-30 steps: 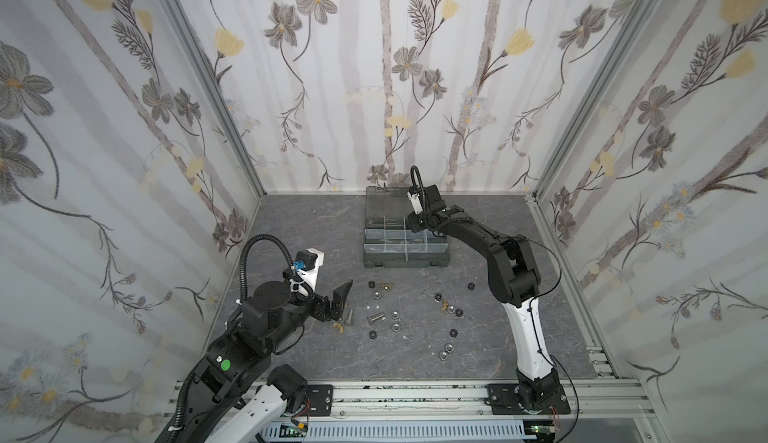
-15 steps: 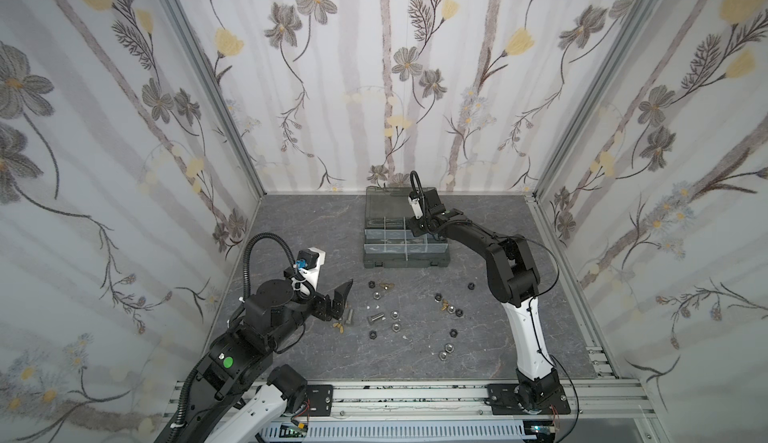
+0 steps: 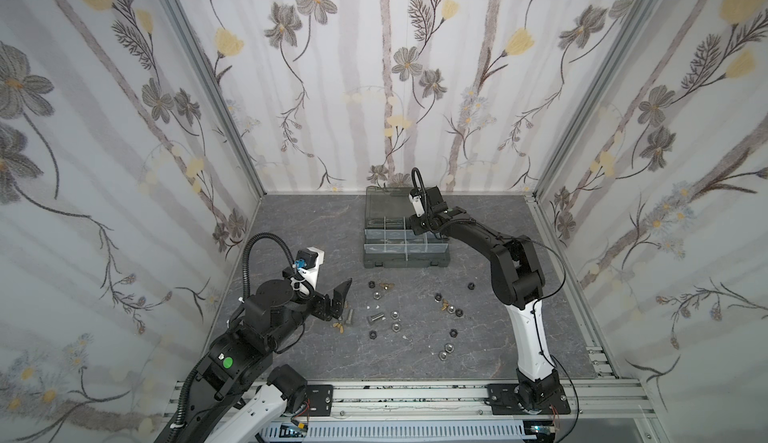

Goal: Sort the screws and nuts into containers
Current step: 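Open the right gripper to release the black bolt, then move the right gripper back to the pile above the steel hex bolts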

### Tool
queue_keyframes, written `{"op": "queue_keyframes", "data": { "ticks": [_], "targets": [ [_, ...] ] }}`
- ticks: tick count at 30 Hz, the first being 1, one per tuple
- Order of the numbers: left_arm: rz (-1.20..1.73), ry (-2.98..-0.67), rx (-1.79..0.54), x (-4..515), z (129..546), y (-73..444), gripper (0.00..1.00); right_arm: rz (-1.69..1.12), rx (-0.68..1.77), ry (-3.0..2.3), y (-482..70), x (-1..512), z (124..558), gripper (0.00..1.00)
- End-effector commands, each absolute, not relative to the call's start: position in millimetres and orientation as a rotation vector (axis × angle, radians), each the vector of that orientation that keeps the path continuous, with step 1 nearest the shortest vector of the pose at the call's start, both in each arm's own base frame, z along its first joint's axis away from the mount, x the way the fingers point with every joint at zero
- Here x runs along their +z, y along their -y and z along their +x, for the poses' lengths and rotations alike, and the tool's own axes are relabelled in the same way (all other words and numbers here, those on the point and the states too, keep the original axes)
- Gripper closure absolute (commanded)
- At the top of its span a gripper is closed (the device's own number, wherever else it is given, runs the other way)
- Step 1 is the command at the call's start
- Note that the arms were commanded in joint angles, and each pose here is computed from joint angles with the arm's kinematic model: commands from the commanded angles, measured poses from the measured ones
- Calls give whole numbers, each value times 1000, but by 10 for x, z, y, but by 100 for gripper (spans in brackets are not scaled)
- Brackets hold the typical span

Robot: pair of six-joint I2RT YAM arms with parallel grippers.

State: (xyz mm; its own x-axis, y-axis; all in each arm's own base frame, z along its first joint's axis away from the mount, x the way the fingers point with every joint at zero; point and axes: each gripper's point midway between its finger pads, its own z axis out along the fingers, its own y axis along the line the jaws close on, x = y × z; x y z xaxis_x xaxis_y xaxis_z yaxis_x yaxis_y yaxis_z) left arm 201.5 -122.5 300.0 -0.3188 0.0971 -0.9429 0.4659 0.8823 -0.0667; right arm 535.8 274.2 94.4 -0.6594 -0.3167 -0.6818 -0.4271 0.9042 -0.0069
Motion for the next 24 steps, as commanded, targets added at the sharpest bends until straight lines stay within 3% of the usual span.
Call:
{"op": "queue_keyframes", "data": {
  "ticks": [1,11,18,24],
  "targets": [
    [398,-1861,-391,3060,2023,1204,0,-520,207,-2335,-2738,1031,5342,64],
    [414,-1869,-397,3029,2027,1235,0,-545,223,-2377,-2824,1208,4884,61],
    [404,-1858,-398,3057,2013,1214,0,-682,355,-2458,-3259,1082,3937,59],
    [399,-1850,-399,3073,2002,1200,0,-1085,626,-2296,-3608,1090,2881,57]
  ]
}}
